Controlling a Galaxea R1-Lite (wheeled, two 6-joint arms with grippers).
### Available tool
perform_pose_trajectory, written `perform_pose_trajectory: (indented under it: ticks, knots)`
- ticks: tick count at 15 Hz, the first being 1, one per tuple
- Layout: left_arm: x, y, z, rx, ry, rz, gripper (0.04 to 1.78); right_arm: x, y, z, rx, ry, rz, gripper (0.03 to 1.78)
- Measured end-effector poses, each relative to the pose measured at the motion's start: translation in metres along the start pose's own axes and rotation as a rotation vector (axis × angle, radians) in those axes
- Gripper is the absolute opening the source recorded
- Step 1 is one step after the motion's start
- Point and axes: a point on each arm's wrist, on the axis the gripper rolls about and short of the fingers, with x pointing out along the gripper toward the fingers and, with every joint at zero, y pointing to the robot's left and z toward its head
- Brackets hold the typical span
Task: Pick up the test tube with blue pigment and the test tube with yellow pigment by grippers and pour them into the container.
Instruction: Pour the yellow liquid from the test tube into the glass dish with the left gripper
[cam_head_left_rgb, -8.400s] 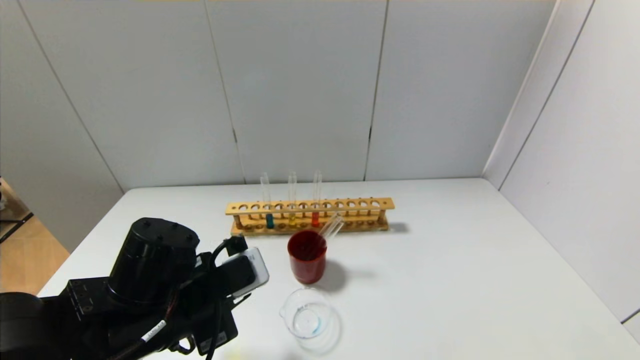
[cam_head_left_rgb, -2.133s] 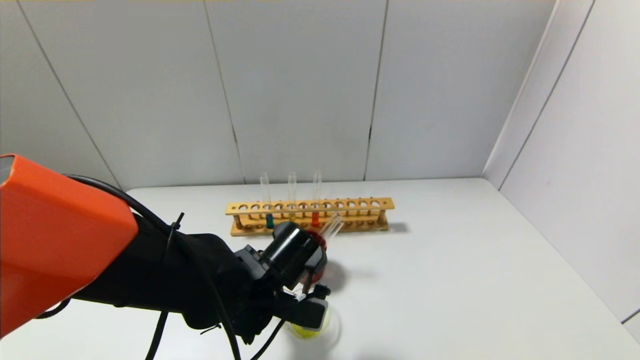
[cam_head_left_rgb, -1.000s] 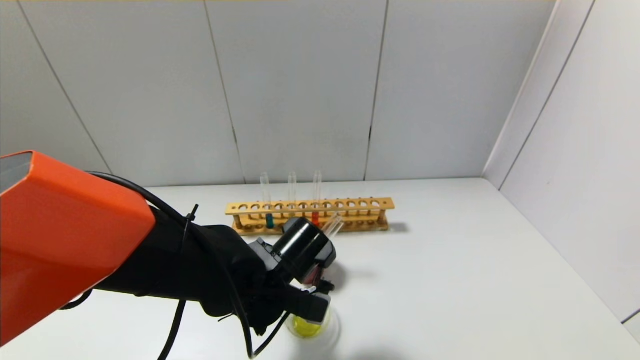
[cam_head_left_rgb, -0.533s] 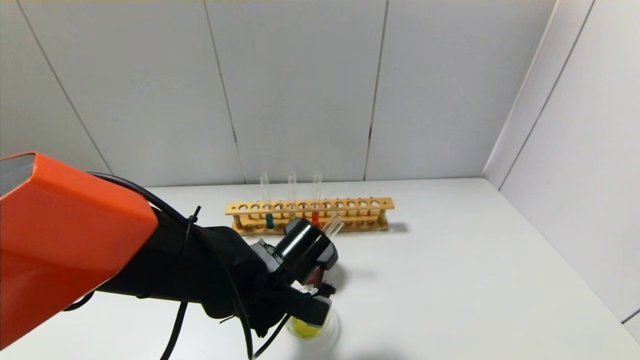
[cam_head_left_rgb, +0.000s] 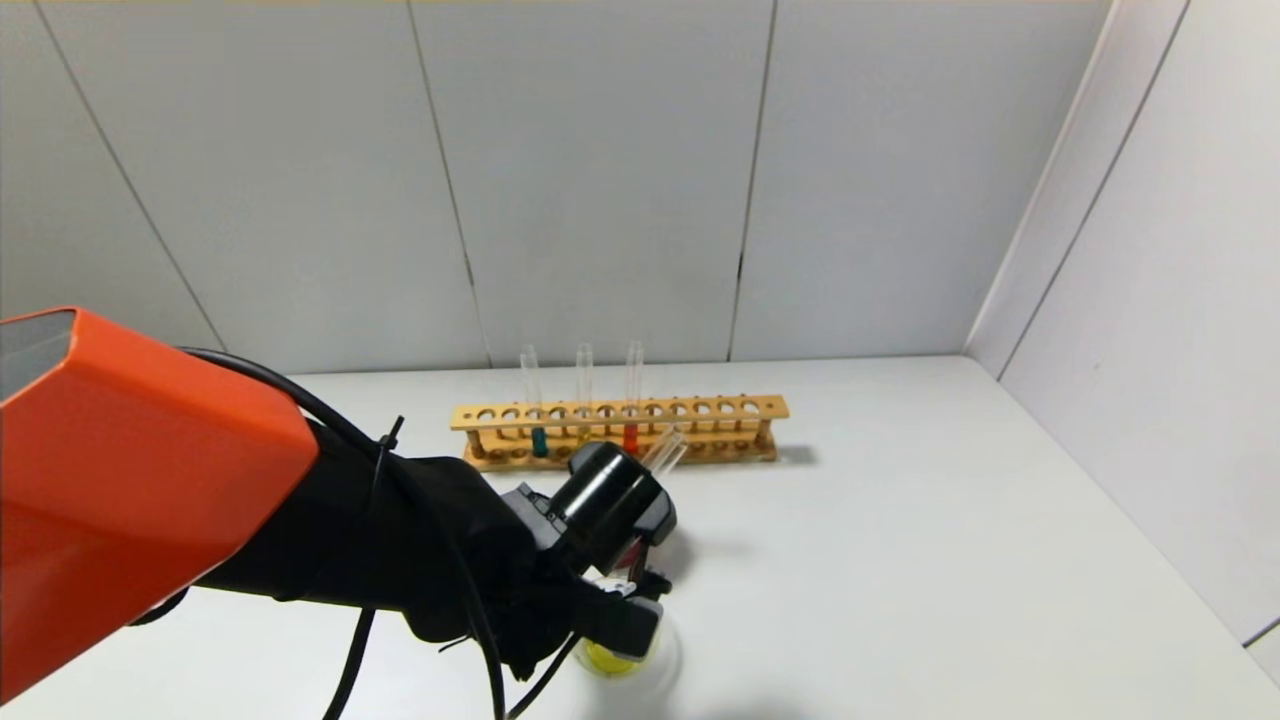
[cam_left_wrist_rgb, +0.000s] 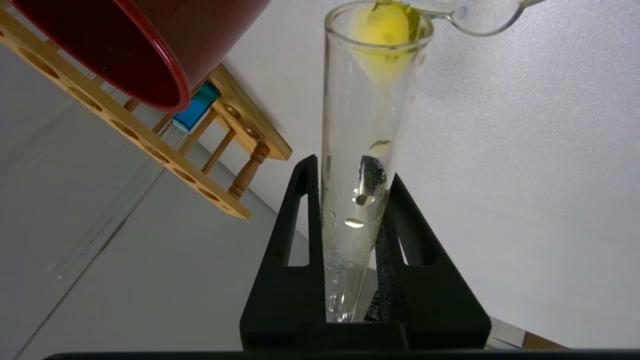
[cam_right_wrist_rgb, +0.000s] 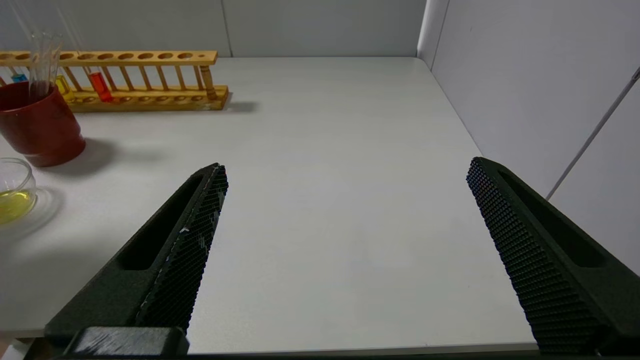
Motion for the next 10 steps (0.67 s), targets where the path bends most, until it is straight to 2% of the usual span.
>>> perform_pose_trajectory:
  ticks: [4, 6, 10]
  knots:
    - [-0.013, 0.003, -0.009, -0.069, -0.033, 0.028, 0.33, 0.000, 0.000, 0.000, 0.001, 0.000, 0.000, 1.75]
    - [-0.024, 0.005, -0.015, -0.173, -0.086, 0.038, 0.33, 0.000, 0.000, 0.000, 0.000, 0.000, 0.000, 1.75]
    - [-0.045, 0.010, -0.031, -0.475, -0.146, 0.064, 0.33, 0.000, 0.000, 0.000, 0.001, 0.000, 0.000, 1.75]
